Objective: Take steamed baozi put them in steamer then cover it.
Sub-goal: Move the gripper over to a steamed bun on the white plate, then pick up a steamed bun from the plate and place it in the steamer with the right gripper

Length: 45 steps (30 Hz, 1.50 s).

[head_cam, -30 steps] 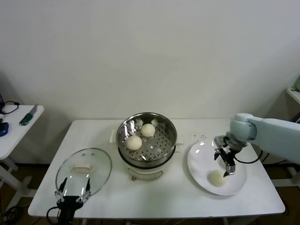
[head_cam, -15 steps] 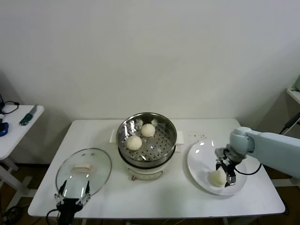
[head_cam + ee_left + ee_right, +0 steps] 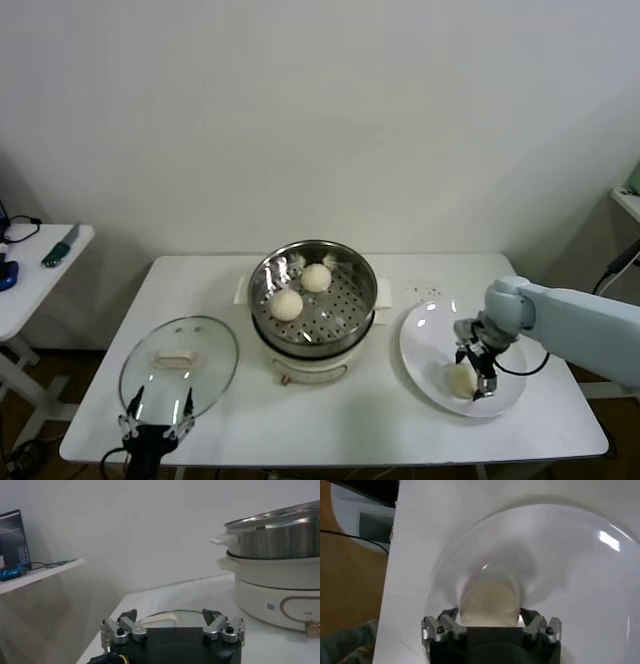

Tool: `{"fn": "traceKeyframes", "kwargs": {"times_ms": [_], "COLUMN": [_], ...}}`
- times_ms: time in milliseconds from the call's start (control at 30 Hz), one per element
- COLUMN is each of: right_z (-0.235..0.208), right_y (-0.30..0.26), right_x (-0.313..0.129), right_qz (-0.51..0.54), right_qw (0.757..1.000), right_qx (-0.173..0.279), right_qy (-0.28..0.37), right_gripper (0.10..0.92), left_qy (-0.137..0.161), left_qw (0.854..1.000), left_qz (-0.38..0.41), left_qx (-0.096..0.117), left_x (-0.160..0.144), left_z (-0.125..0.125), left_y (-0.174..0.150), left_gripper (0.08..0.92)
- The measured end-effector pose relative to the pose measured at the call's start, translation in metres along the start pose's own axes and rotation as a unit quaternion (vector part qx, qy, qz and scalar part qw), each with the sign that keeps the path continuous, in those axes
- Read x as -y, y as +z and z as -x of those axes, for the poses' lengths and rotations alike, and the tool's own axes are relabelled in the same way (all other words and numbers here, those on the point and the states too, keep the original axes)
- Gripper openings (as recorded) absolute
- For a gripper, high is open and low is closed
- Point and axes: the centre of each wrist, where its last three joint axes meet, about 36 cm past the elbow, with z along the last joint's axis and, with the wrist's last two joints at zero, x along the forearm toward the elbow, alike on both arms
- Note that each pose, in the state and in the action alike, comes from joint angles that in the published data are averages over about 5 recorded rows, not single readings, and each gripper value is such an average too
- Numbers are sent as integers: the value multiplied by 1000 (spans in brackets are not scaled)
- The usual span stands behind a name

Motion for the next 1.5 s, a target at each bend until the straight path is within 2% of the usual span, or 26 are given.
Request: {"fn": "traceKeyframes", "kwargs": {"times_ms": [233,433,567,733,933,1133,1333,1500], "right_z": [-2,-14,-37,-88,-164,-227,-257,-258], "right_y": [3,0,-11,-42,-94,-156,-224,-277], "right_x": [2,10,23,48,74,89,97,99], "right_qz": [-1,-14,-55,-148,-270,-379,-471,-531], "right_qw": [1000,1000,998,988,960,920,875,840], "right_qx": [1,1,-3,-7,-21,-36,-50,-59], "right_qy": [-2,5,17,42,74,96,99,91], "right_gripper": [734,720,714,720,721,721,721,721], "left_qy": [0,2,4,6,6,7,8,7], "left_qw": [1000,1000,1000,1000,1000,1000,1000,1000], "left_qz": [0,1,1,2,1,-1,-2,-3], "left_qx": [0,-1,-2,-1,0,0,1,0], "left_x": [1,2,3,4,4,6,5,2], "left_z": [0,-1,-1,-2,-1,0,1,0], "left_y": [0,0,1,0,0,-2,-3,-2], "left_gripper": [823,823,823,823,823,823,823,823]}}
